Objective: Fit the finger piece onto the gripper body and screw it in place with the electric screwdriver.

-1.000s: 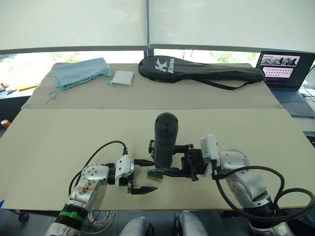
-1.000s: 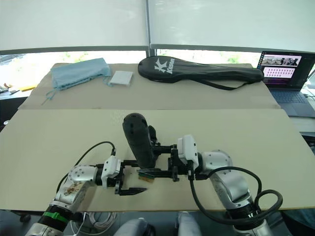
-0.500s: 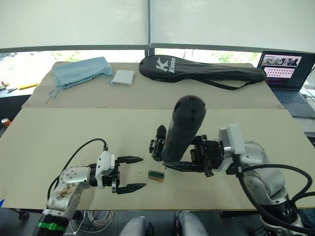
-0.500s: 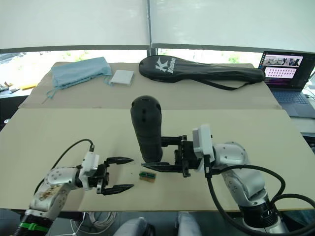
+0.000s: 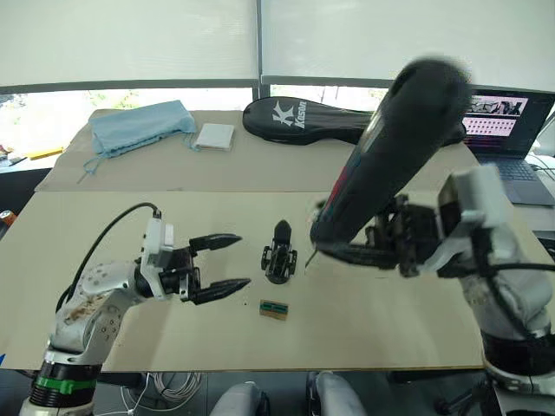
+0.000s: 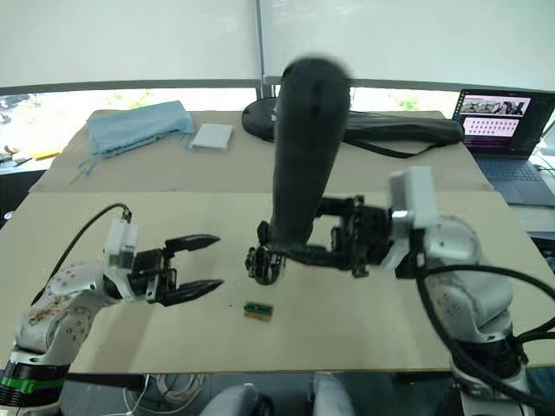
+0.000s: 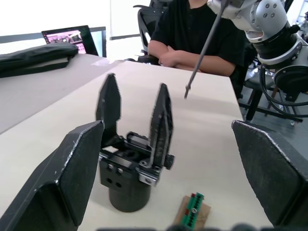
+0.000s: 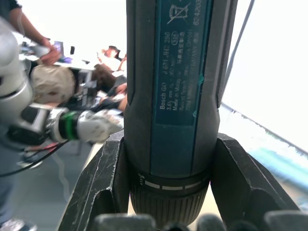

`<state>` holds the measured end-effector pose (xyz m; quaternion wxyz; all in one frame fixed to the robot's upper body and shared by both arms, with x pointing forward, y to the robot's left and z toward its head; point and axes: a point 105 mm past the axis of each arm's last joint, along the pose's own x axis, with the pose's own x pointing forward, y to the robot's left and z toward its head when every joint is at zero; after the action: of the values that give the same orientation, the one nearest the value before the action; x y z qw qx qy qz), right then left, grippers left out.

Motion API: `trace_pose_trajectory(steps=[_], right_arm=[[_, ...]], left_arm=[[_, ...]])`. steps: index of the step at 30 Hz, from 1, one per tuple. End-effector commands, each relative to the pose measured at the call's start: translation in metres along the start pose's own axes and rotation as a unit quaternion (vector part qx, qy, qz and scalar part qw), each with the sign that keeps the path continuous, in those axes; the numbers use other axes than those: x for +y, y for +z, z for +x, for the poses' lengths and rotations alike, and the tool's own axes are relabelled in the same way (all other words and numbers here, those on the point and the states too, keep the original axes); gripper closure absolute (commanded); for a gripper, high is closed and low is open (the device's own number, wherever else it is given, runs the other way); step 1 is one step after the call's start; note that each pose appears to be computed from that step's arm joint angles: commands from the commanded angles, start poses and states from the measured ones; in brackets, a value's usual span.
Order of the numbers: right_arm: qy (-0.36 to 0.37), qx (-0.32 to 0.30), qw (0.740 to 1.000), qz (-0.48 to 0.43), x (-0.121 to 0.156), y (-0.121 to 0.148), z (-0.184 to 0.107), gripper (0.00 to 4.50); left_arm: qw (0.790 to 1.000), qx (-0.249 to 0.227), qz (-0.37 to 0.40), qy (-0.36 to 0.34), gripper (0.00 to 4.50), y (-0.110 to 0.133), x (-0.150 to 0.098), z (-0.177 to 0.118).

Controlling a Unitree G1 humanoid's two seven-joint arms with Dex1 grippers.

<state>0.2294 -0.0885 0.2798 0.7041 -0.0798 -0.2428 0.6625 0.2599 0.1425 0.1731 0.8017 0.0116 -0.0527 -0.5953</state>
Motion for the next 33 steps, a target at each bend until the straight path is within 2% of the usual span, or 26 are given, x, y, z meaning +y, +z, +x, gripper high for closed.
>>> trace_pose_trajectory(steps=[1,7,12,22,27,33], right_arm=[[-0.005,-0.011,1.0,-0.016,-0.011,0.012,-0.003,2.58],[-0.026,-0.021,0.999,-0.01,-0.033,0.01,0.005,2.58],[-0.026,-0.028,0.999,0.007,-0.041,0.006,0.016,2.58],[0.006,-0.049,0.998,0.035,-0.036,-0.002,0.04,2.58],[0.014,-0.04,0.998,0.052,-0.034,-0.017,0.048,2.58],[0.019,-0.03,0.997,0.065,-0.034,-0.029,0.053,2.58]], left_arm=[[1.0,-0.013,0.007,0.022,0.0,0.006,0.011,0.0],[0.999,-0.012,0.01,0.032,0.0,0.001,0.021,0.001],[0.999,-0.013,0.006,0.032,0.0,-0.002,0.024,-0.002],[0.999,0.014,0.02,0.023,0.0,-0.02,0.02,-0.014],[0.999,0.037,0.023,0.011,0.0,-0.038,0.013,-0.021],[0.999,0.038,0.022,0.008,0.0,-0.048,0.01,-0.019]])
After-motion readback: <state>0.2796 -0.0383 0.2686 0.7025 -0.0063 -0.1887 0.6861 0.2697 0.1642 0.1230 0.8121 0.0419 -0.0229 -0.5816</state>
